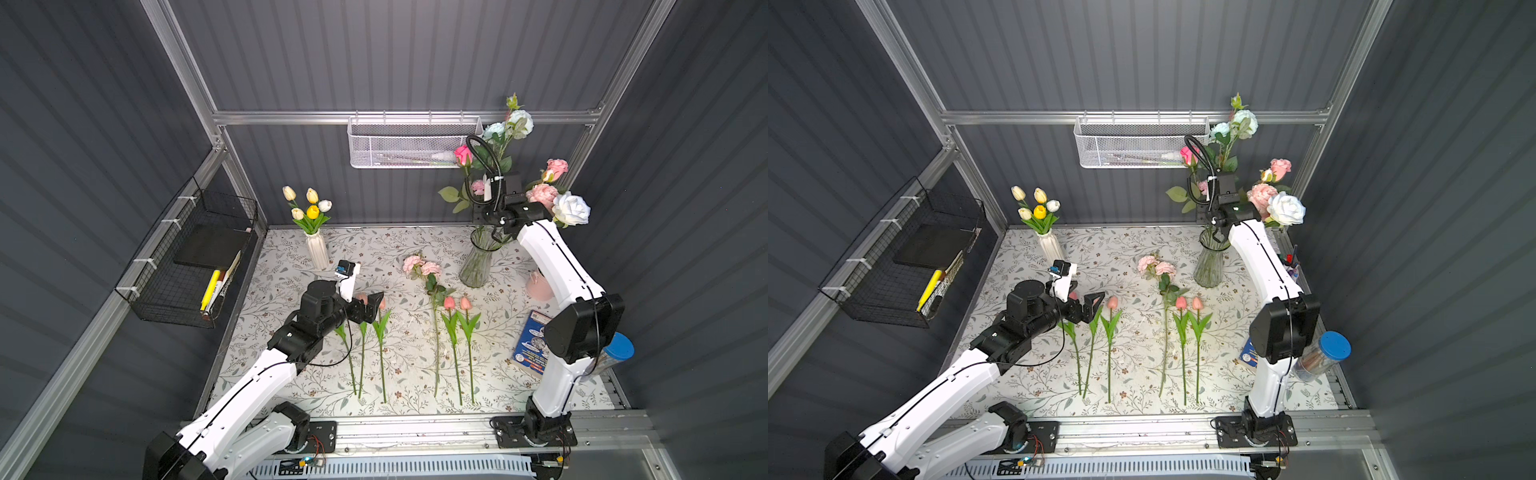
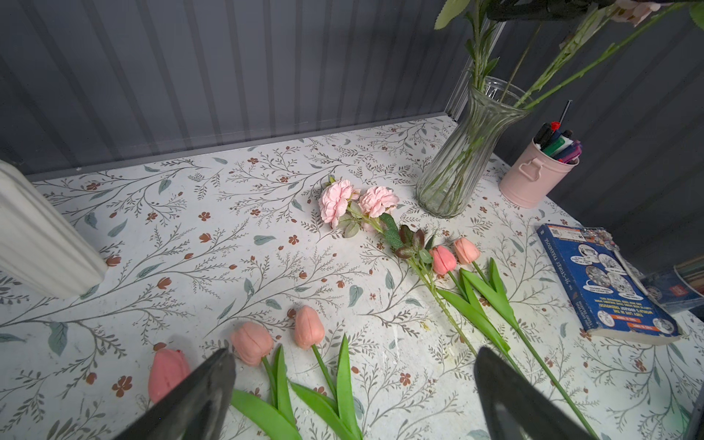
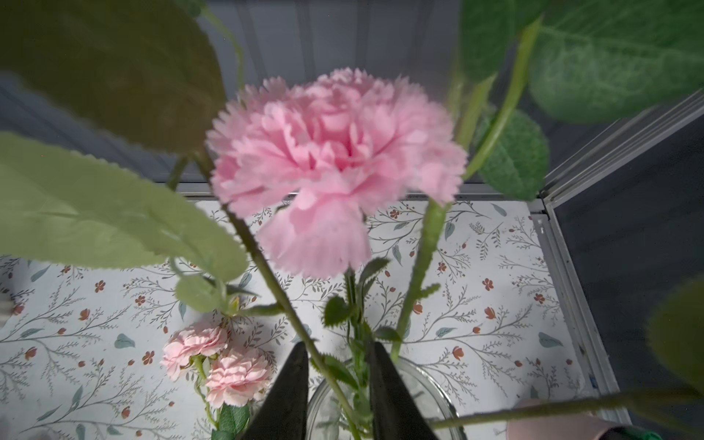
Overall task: Pick out pink flowers from the vase
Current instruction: Pick up the flower from the vase.
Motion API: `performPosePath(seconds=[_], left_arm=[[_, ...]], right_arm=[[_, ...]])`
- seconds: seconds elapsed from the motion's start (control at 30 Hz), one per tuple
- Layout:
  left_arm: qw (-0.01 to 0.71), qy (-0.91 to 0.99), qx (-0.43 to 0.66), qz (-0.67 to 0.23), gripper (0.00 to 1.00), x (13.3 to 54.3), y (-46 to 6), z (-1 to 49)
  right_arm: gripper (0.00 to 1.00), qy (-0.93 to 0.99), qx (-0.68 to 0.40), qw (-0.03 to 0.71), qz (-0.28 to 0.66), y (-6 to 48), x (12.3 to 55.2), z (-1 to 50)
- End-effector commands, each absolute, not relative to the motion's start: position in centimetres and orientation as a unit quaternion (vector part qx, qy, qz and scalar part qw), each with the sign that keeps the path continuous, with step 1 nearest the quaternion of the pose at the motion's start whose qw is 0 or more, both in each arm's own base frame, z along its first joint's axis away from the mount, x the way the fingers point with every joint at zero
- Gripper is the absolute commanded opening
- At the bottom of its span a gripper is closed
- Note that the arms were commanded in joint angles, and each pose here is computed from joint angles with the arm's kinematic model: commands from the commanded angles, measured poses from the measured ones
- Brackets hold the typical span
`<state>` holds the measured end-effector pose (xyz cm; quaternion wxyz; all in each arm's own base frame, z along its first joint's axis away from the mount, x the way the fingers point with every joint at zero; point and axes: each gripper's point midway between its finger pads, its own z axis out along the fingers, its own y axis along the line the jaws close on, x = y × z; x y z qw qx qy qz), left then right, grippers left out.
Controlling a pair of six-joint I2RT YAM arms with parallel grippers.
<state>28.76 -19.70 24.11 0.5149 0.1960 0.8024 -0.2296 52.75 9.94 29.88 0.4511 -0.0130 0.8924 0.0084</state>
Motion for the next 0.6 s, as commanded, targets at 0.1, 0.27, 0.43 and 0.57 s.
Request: performPosePath(seconds=[0.1,0.27,0.43,0.57], left_arm=[[0.525,0.798,0.205,-0.214,0.99,28.5,-19.5,23.9],[0.524,0.798,0.207,-0.212,0.99,28.5,-19.5,23.8],[0.524,0.799,0.208,-0.210,0.99,28.6,-19.5,23.7],[0.524,0.799,0.209,-0.209,0.99,28.6,-19.5,23.6]], right_arm=[[0.30,0.891,-0.013,0.453,-0.009,9.1,53.4,28.8],[0.30,0.896,-0.014,0.444,-0.008,9.1,53.3,27.3],[0.41,0.903,-0.014,0.430,-0.007,9.2,53.3,25.7],[0.38,0.904,-0.013,0.427,-0.009,9.1,53.3,25.0]])
